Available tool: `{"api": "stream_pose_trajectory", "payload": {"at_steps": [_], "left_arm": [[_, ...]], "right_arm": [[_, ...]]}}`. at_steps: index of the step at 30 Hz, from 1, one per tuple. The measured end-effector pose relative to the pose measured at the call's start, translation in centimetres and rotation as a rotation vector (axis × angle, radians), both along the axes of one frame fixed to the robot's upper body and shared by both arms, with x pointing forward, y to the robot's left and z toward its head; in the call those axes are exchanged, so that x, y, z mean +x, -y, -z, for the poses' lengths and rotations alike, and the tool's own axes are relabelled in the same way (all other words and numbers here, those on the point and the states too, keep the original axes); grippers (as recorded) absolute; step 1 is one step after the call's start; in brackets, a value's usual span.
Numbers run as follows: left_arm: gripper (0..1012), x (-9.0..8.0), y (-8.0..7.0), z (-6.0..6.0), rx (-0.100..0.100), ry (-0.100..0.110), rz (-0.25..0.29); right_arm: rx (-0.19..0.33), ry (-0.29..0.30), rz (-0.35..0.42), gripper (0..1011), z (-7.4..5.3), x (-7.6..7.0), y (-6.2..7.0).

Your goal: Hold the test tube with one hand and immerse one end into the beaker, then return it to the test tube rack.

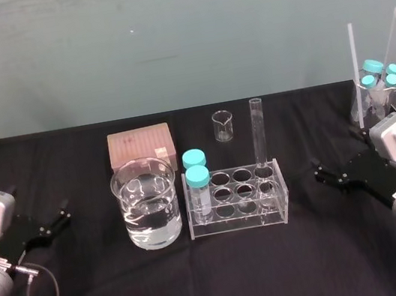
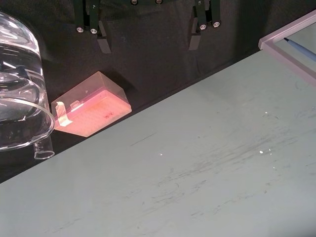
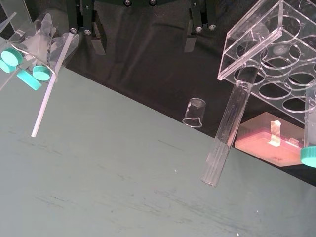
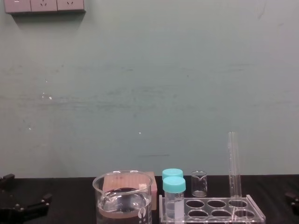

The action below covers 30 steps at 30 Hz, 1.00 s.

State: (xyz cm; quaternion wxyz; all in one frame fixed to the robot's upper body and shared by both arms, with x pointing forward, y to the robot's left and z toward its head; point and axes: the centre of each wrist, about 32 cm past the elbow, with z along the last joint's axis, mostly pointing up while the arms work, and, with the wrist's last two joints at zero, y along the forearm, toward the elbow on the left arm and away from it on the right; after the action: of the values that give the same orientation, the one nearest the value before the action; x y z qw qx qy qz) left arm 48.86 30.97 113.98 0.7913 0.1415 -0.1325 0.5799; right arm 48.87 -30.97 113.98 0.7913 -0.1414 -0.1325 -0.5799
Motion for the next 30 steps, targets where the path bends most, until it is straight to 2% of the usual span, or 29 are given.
{"api": "stream_pose_trajectory", "payload": {"at_steps": [14, 17, 21, 23, 28, 30], "left_arm": [[1000, 0.0, 0.0, 0.0, 0.000, 0.000, 0.000], [1000, 0.0, 0.0, 0.0, 0.000, 0.000, 0.000], [1000, 0.0, 0.0, 0.0, 0.000, 0.000, 0.000], [1000, 0.0, 0.0, 0.0, 0.000, 0.000, 0.000], [1000, 0.0, 0.0, 0.0, 0.000, 0.000, 0.000], [1000, 0.0, 0.0, 0.0, 0.000, 0.000, 0.000]], "right_arm": [[0.009, 0.001, 0.002, 1000, 0.0, 0.0, 0.0], [0.069, 0.003, -0.004, 1000, -0.3, 0.0, 0.1], [0.189, -0.003, -0.023, 1000, -1.2, 0.1, -0.1], [0.226, -0.006, -0.033, 1000, -1.5, 0.1, -0.1], [0.349, -0.034, -0.089, 1000, -2.7, 0.3, -0.9], [0.379, -0.045, -0.113, 1000, -3.0, 0.4, -1.2]]}}
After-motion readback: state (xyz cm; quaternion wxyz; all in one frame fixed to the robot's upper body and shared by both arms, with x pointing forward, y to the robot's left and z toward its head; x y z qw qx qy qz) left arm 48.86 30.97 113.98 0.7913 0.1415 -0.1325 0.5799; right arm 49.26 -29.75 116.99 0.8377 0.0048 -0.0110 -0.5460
